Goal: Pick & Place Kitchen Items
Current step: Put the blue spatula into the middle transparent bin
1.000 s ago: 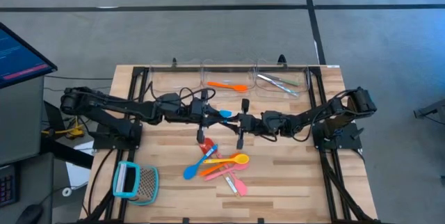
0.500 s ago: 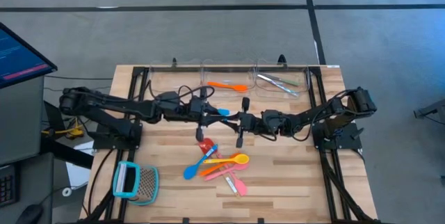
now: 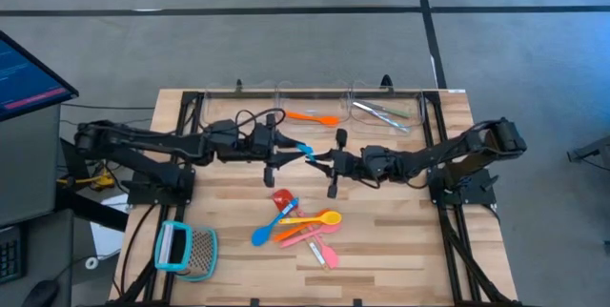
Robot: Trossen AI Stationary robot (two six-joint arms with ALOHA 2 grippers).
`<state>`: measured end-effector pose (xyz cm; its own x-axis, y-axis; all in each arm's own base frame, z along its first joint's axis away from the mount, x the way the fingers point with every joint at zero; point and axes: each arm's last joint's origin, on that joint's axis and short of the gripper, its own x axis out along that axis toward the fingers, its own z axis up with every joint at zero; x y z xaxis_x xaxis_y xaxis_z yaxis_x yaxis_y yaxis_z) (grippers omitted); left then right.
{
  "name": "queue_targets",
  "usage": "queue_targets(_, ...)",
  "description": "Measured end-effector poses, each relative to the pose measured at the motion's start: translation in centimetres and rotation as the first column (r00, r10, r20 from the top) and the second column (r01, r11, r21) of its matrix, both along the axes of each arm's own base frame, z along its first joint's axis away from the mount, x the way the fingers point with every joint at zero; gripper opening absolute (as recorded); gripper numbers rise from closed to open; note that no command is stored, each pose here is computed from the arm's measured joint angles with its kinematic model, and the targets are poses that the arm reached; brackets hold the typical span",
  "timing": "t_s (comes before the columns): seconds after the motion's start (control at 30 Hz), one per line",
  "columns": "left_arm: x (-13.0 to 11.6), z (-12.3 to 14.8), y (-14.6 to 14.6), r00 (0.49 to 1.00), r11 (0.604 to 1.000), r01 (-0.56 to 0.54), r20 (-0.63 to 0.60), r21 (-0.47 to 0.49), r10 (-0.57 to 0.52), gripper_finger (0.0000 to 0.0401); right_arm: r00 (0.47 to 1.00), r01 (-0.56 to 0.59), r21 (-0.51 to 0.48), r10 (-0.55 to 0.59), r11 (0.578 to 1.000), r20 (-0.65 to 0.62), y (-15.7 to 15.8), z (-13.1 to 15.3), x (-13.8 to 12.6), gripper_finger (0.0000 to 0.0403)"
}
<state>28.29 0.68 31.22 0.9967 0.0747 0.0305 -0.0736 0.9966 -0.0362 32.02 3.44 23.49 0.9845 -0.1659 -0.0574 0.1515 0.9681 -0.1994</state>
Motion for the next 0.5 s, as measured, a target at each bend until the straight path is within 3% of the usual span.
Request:
queue_targets(0.3, -1.9, 2.0, 0.4, 0.998, 0.998, -0.039, 0.057, 0.055, 0.036, 0.0147, 0.993, 0.035, 0.002, -0.035, 0.999, -0.112, -1.8, 1.0, -1.5, 0.0020)
queue_targets(0.5, -3.9, 3.1, 0.4, 0.998, 0.998, -0.042, 0.050, 0.052, 0.039, 0.0148, 0.981, 0.110, -0.028, -0.113, 0.994, -0.161, -4.2, 1.7, -2.5, 0.0020)
